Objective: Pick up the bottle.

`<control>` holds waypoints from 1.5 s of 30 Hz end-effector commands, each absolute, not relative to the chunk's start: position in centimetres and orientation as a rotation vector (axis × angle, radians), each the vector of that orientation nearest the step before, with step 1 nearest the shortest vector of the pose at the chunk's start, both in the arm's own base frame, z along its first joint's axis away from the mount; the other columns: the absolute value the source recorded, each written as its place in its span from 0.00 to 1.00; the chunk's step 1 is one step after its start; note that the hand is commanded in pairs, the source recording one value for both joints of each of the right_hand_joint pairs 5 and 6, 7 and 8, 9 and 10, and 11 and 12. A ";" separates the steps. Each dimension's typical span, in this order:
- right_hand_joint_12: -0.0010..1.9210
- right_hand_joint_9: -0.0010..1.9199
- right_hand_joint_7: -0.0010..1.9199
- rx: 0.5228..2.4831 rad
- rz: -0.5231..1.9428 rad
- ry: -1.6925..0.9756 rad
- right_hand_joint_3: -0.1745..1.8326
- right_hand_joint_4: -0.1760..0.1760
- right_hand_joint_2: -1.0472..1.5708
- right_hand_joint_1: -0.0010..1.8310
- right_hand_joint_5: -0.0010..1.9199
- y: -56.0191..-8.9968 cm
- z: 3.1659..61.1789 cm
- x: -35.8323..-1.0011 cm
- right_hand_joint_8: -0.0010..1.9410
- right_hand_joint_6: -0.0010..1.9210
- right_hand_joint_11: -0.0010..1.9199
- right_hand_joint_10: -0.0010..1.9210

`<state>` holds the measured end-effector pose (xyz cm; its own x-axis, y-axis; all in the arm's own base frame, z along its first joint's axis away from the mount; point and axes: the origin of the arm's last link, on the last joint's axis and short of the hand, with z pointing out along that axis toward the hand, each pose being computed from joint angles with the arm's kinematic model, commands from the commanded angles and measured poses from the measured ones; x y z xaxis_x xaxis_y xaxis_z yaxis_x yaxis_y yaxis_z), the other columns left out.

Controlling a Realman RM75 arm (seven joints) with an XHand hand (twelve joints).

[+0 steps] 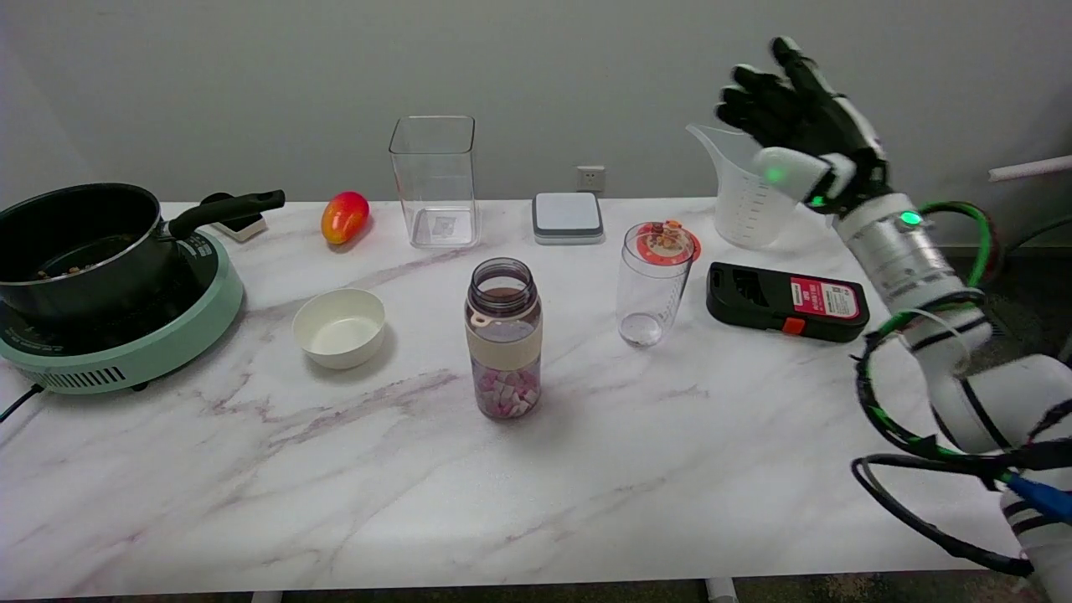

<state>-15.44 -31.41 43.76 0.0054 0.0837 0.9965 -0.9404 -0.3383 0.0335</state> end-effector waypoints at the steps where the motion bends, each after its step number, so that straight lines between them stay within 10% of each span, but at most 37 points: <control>1: 0.24 0.22 0.19 1.743 1.013 -0.757 0.64 0.50 0.27 0.67 0.01 -38.0 26.8 -10.4 0.19 0.01 0.24 0.22; 12: 0.23 0.23 0.19 1.859 0.968 -0.664 0.68 0.50 0.24 0.68 0.03 -36.8 23.5 -9.2 0.18 0.03 0.23 0.23; 32: 0.23 0.24 0.23 1.792 0.811 -0.766 0.77 0.50 0.22 0.65 0.05 -33.4 19.9 -17.6 0.23 0.05 0.23 0.24; 45: 0.17 0.17 0.17 1.773 0.792 -0.847 0.65 0.50 0.18 0.63 0.00 -34.4 21.0 -19.7 0.16 0.00 0.17 0.17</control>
